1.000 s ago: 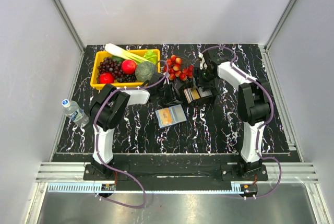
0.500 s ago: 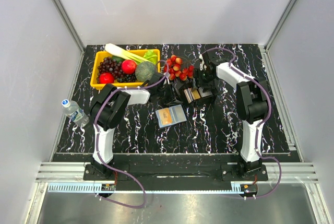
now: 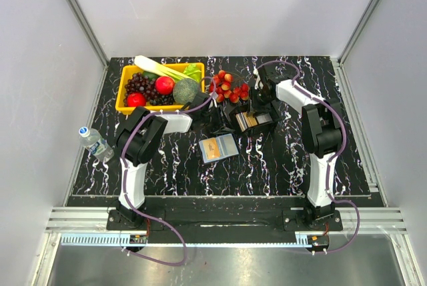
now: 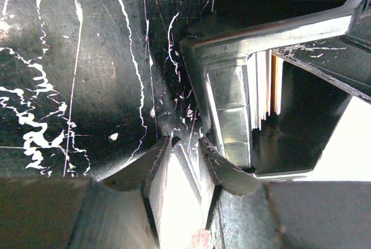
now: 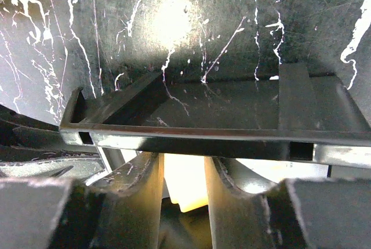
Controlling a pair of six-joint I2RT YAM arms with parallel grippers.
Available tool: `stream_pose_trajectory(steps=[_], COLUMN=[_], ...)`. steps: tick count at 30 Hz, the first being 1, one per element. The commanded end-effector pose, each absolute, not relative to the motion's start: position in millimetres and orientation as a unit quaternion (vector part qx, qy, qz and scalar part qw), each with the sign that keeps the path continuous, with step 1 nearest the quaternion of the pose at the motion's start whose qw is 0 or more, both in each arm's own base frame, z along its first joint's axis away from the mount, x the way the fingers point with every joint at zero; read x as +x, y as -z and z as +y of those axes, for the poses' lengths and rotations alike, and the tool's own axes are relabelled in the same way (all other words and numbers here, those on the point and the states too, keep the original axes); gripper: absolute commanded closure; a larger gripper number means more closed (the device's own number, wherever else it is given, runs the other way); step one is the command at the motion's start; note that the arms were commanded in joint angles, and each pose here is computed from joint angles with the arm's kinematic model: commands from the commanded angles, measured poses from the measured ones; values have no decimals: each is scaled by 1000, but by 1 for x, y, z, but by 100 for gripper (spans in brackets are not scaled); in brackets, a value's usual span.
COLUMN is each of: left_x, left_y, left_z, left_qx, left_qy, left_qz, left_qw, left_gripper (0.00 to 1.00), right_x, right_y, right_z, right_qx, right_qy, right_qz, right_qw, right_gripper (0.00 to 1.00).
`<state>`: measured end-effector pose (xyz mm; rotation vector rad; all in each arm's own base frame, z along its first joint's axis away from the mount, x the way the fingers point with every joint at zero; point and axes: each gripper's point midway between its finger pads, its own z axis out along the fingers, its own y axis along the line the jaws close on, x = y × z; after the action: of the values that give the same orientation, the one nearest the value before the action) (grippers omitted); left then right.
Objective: Put the credit cards into the card holder
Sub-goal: Pick up the credit card from the storage box.
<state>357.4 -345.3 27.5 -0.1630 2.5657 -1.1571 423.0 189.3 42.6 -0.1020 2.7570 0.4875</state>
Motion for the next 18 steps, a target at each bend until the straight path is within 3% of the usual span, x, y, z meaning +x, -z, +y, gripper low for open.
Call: stream_pose_trajectory(steps=[1,9,18], left_x=[367,367,366], left_y=[-37,-37,-38], left_z=[-356,-356,-357], left_qx=[-49,-47,-46], left_qy=[423,425,429], left_qz=[888,887,886], left_qw=[174,175,172], left_gripper=[70,70,70], right_x=[428,426,422], right_y=[-51,-76,-81], right_z=[190,204,214], right_qx=[-44,-59,-59], right_qy=[-164,-221,-260], right_qz=[968,955,948], right_qw=[182,188,174], right_gripper=[64,75,78])
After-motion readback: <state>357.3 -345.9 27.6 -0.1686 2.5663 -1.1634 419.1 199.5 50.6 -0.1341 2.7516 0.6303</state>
